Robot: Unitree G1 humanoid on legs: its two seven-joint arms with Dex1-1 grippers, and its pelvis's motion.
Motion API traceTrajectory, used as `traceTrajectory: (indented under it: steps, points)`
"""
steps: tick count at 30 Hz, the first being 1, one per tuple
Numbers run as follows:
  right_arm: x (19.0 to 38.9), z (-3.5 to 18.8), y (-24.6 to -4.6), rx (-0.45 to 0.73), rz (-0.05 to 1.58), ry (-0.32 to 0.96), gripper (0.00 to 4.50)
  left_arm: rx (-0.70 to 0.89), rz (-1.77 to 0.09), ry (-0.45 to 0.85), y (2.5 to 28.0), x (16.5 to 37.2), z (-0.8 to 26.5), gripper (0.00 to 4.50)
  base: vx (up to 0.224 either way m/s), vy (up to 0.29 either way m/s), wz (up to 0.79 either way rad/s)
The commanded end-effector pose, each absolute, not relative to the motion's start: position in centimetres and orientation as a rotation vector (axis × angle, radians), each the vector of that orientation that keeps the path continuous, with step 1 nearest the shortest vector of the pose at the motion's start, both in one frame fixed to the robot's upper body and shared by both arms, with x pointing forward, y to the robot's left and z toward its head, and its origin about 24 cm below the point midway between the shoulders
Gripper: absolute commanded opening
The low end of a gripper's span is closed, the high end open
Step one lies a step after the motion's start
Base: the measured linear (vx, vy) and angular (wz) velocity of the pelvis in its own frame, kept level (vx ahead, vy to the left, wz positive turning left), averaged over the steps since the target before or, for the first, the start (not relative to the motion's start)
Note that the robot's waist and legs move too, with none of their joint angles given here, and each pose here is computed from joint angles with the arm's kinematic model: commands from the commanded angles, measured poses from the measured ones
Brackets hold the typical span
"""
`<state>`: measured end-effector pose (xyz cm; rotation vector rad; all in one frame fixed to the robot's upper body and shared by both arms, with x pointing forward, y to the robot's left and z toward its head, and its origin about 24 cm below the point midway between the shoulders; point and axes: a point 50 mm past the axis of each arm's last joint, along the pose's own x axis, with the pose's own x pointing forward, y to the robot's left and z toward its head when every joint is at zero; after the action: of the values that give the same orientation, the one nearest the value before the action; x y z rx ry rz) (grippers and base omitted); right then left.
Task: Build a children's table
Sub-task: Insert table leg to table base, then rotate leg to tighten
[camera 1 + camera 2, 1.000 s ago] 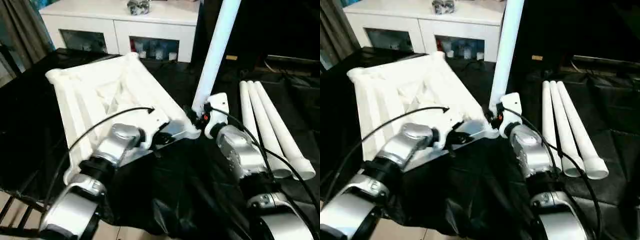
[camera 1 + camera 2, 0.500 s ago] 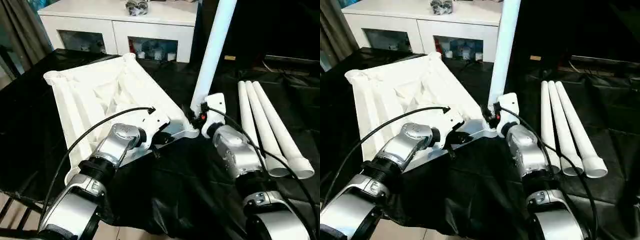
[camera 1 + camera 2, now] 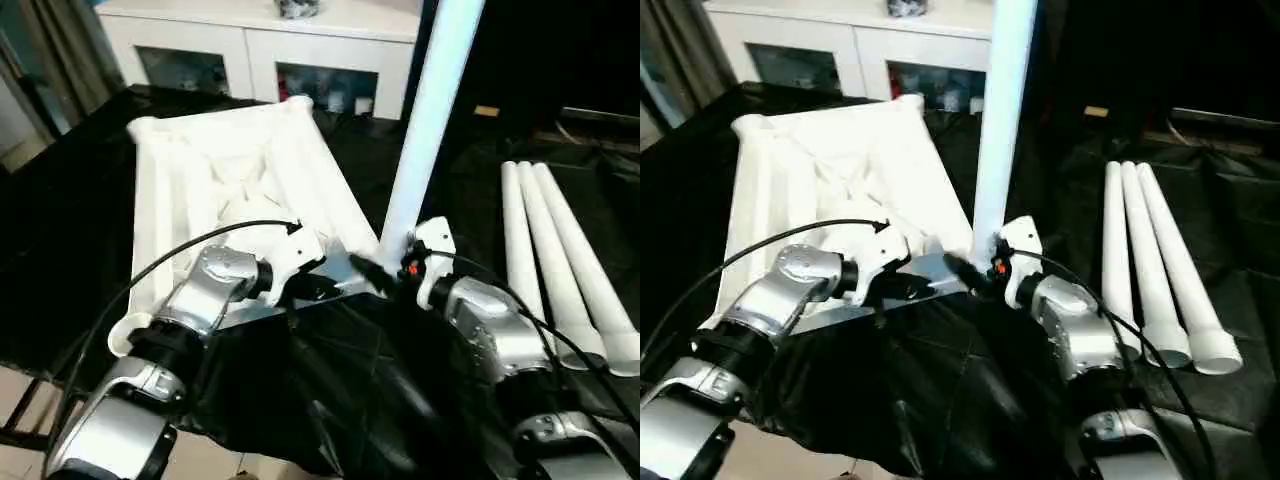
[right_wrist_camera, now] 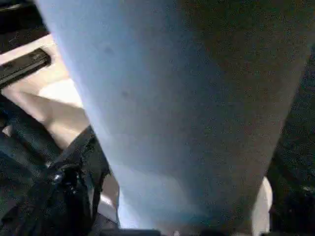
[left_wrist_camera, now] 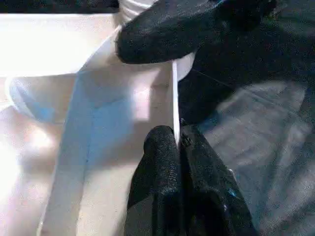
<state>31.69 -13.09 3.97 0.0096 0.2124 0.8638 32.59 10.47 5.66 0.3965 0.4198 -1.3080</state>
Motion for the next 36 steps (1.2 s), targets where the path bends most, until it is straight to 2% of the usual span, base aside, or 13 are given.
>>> traceTrajectory:
  steps: [1,6,9,11,12,17,21,25,27,29,30,32,36]
  points:
    - [30.4,4.3,-11.8,-0.017,1.051,0.209,3.85,0.405,-1.453,0.355,9.6,31.8,6.4,0.00,0.000,0.000,0.00]
    - [29.3,4.3,-12.3,-0.069,1.165,0.242,3.85,0.386,-1.542,0.375,10.4,31.1,6.4,0.00,0.000,0.000,0.00]
    - [28.5,3.9,-12.7,-0.105,1.249,0.294,3.51,0.417,-1.607,0.412,11.1,30.7,6.2,0.00,0.000,0.000,0.00]
    - [28.2,3.8,-12.8,-0.111,1.276,0.313,3.46,0.423,-1.634,0.424,11.4,30.5,6.1,0.00,0.000,0.000,0.00]
    - [28.0,3.7,-12.8,-0.111,1.290,0.321,3.18,0.426,-1.647,0.432,11.5,30.4,6.0,0.00,0.000,0.000,0.00]
    - [27.7,3.7,-12.7,-0.103,1.309,0.333,2.88,0.431,-1.666,0.450,11.8,30.3,6.0,0.00,0.000,0.000,0.00]
    - [27.4,3.7,-12.5,-0.073,1.304,0.332,2.85,0.413,-1.662,0.460,11.9,30.4,5.9,0.00,0.000,0.000,0.00]
    - [27.8,3.5,-12.0,-0.004,1.200,0.315,2.85,0.384,-1.574,0.460,11.5,31.1,5.8,0.00,0.000,0.000,0.00]
    - [29.2,3.0,-11.8,0.009,0.990,0.291,2.84,0.337,-1.406,0.447,10.4,32.5,5.7,0.00,0.000,0.000,0.00]
    - [30.1,2.6,-11.8,0.015,0.844,0.286,2.84,0.319,-1.312,0.440,9.7,33.2,5.6,0.00,0.000,0.000,0.00]
    - [31.0,2.4,-11.9,0.043,0.713,0.281,2.83,0.316,-1.255,0.433,8.9,33.5,5.5,0.00,-0.056,-0.002,-0.01]
    - [31.8,2.2,-11.7,0.108,0.565,0.283,2.83,0.291,-1.190,0.419,7.6,33.9,5.5,0.00,0.000,0.000,0.00]
    - [32.3,2.0,-10.7,0.117,0.469,0.289,2.83,0.272,-1.129,0.396,5.9,34.1,5.5,0.00,0.000,0.000,0.00]
